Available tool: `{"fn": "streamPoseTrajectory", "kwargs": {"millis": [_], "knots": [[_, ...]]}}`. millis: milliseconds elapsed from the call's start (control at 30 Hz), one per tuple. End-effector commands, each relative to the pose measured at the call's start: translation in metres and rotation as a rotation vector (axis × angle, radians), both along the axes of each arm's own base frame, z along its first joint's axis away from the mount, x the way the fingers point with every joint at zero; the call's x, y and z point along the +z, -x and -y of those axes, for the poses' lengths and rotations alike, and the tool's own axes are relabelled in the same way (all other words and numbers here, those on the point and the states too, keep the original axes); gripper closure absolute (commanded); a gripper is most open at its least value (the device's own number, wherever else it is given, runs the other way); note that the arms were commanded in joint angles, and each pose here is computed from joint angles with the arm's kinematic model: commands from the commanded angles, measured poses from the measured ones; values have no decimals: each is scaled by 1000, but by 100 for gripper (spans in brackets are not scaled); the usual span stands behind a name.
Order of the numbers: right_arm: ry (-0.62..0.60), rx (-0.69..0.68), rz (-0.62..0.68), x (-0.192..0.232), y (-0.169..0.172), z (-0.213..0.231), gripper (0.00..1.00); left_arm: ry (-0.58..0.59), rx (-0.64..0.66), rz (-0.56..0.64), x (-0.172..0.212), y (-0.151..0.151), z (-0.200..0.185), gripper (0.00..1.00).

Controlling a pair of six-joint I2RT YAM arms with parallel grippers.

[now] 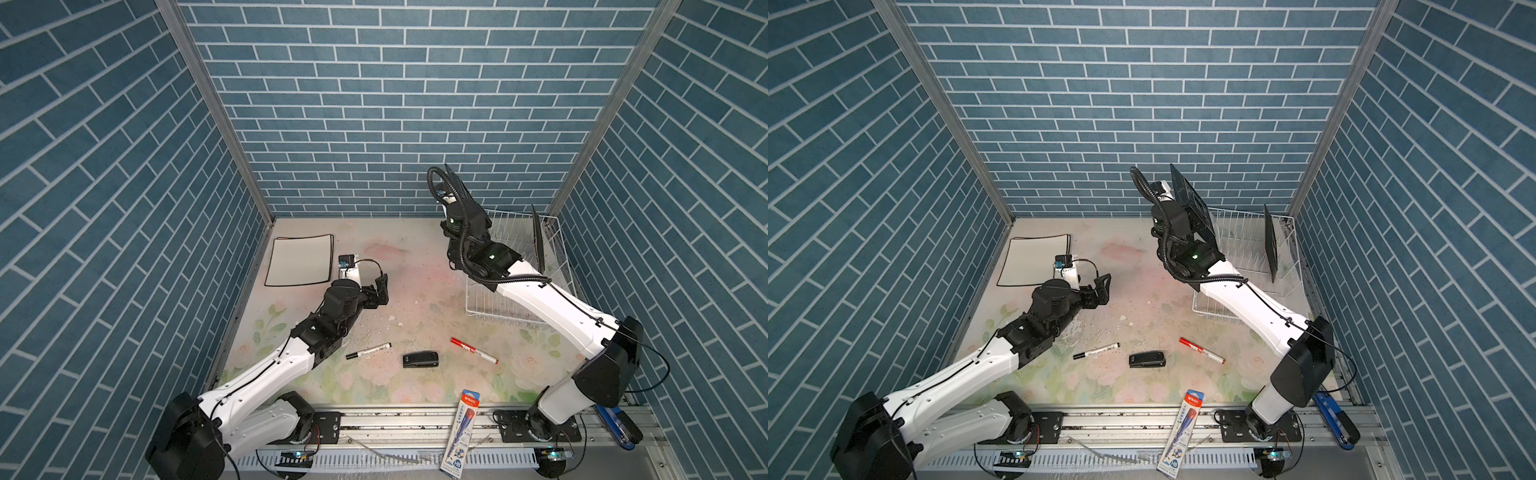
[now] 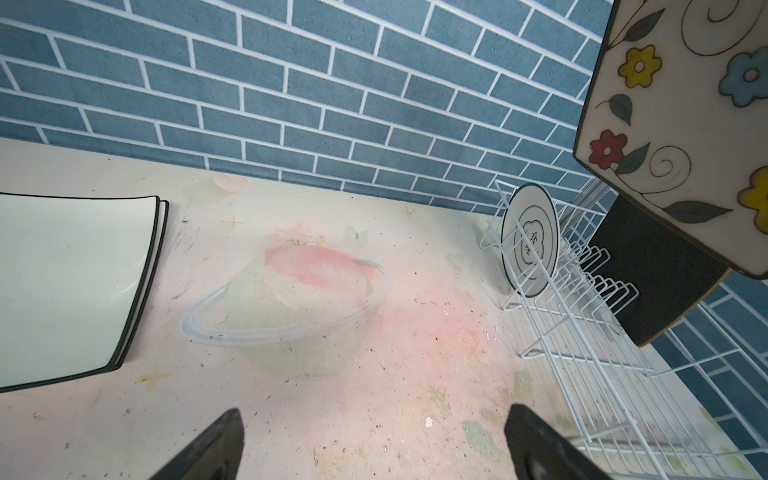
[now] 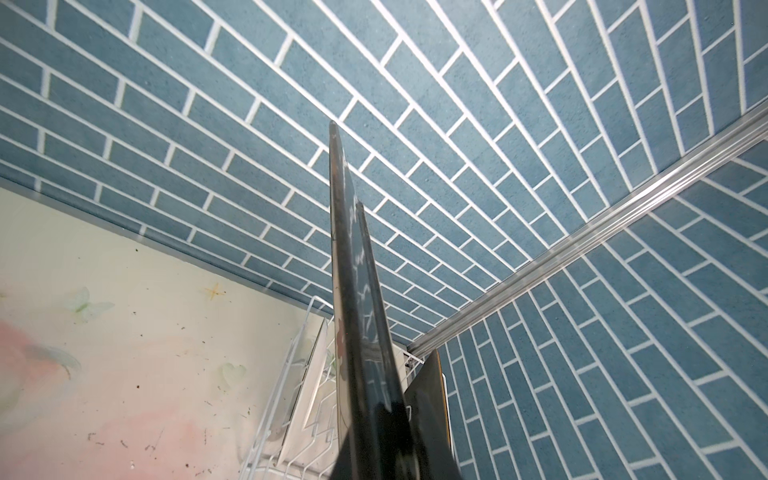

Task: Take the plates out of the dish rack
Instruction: 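Lift the floral square plate up out of the rack with the right gripper, then carry the plate toward the left gripper while the left gripper reaches to meet it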

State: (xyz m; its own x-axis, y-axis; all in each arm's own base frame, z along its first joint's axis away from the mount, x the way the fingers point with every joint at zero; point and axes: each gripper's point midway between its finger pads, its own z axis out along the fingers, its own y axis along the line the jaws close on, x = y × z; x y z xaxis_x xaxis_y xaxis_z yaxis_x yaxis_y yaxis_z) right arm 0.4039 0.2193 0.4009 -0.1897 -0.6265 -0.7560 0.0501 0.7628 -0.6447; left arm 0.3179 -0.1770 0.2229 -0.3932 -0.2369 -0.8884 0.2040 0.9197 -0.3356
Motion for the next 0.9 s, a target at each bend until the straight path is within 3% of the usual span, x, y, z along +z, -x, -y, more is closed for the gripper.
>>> {"fn": "streamPoseTrajectory", "kwargs": {"millis": [0,600,700,867], "knots": [[-208,-3,160,67,13,7,100,10,32,-2,-2,1,-9,0],[-617,284,-83,27,14,-63,100,93,74,-29,-1,0,-23,0],[-733,337,-158,15,12,-79,100,99,80,-29,1,1,-27,0],[-1037,429,-321,-8,3,-96,100,101,92,-27,6,3,-35,0]]}}
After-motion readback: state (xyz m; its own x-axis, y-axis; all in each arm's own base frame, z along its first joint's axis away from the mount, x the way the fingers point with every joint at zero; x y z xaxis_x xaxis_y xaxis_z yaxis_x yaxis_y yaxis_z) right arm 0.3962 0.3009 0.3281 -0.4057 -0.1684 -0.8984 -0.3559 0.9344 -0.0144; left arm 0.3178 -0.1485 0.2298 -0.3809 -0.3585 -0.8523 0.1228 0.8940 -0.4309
